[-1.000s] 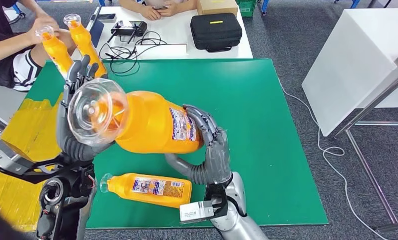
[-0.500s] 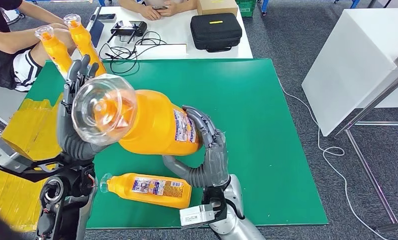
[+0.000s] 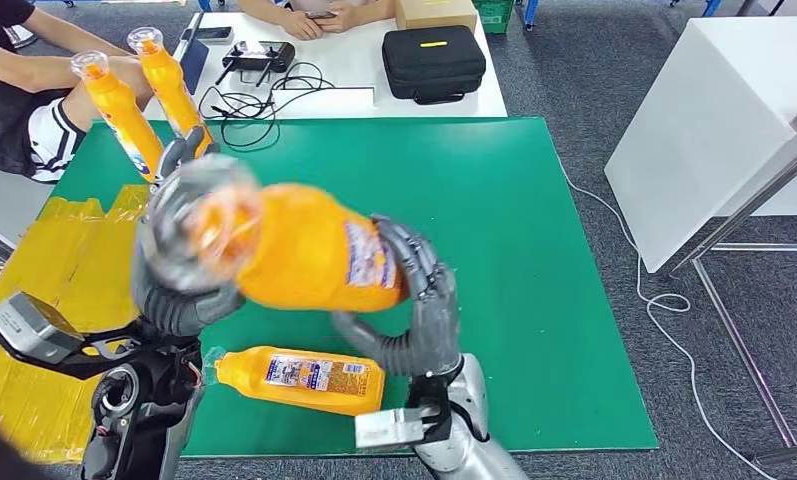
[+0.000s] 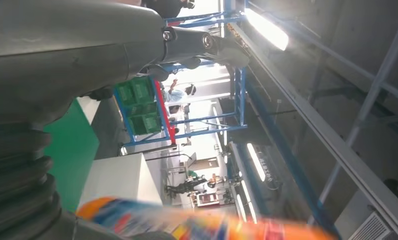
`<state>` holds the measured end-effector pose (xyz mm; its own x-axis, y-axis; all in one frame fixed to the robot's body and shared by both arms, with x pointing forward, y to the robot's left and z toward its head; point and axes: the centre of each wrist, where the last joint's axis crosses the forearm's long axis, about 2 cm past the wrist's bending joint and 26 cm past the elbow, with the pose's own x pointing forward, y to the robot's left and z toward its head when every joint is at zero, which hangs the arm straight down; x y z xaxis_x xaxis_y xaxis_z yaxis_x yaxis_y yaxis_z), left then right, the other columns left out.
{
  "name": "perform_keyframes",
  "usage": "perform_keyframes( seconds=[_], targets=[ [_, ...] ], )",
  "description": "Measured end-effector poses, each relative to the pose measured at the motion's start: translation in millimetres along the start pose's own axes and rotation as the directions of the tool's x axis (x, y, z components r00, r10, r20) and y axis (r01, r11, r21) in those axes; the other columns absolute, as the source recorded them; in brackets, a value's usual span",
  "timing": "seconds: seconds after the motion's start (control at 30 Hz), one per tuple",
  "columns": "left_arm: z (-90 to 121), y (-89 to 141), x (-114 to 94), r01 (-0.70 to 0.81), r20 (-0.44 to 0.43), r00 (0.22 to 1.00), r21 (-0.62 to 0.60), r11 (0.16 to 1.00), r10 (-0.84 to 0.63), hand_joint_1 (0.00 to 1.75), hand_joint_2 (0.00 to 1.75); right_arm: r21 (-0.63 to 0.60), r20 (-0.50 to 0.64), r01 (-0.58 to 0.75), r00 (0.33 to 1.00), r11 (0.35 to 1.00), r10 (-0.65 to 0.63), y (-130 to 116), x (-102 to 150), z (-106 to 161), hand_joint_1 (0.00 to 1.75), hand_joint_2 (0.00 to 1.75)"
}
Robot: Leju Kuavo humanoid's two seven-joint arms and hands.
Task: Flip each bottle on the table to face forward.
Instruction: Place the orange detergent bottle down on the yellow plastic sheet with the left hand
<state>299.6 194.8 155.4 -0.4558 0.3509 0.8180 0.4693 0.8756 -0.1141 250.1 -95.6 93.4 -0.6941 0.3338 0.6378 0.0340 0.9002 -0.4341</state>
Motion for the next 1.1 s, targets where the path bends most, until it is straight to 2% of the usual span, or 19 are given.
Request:
perform_keyframes(
  seconds=[0.17, 0.43, 0.67, 0.83, 1.1],
  targets=[
    [4.8, -3.2, -0.2, 0.005, -0.009, 1.0, -0.011, 1.0, -0.005, 0.0, 1.75, -0.11, -0.061, -0.001, 0.998, 0.994, -0.005, -17.1, -10.0, -6.9, 1.75, 1.75],
    [4.1, -7.6, -0.9, 0.005, -0.013, 1.0, -0.031, 1.0, -0.005, 0.0, 1.75, -0.141, -0.061, -0.013, 0.998, 0.99, 0.005, -21.1, -13.1, -9.2, 1.75, 1.75],
    [2.8, -13.1, -1.6, -0.001, -0.021, 1.0, -0.065, 0.998, -0.001, 0.0, 1.75, -0.206, -0.074, -0.058, 0.996, 0.977, 0.043, -35.5, -19.1, -16.9, 1.75, 1.75],
    [-2.8, -15.9, -0.5, -0.005, -0.017, 1.0, -0.091, 0.996, 0.003, 0.0, 1.75, -0.111, -0.048, -0.129, 0.991, 0.985, 0.124, -29.7, -16.0, -20.6, 1.75, 1.75],
    [-16.9, -15.1, 0.2, -0.026, -0.02, 1.0, -0.107, 0.994, 0.024, 0.0, 1.75, 0.117, 0.015, -0.13, 0.992, 0.985, 0.129, 14.4, 0.3, -17.8, 1.75, 1.75]
  ],
)
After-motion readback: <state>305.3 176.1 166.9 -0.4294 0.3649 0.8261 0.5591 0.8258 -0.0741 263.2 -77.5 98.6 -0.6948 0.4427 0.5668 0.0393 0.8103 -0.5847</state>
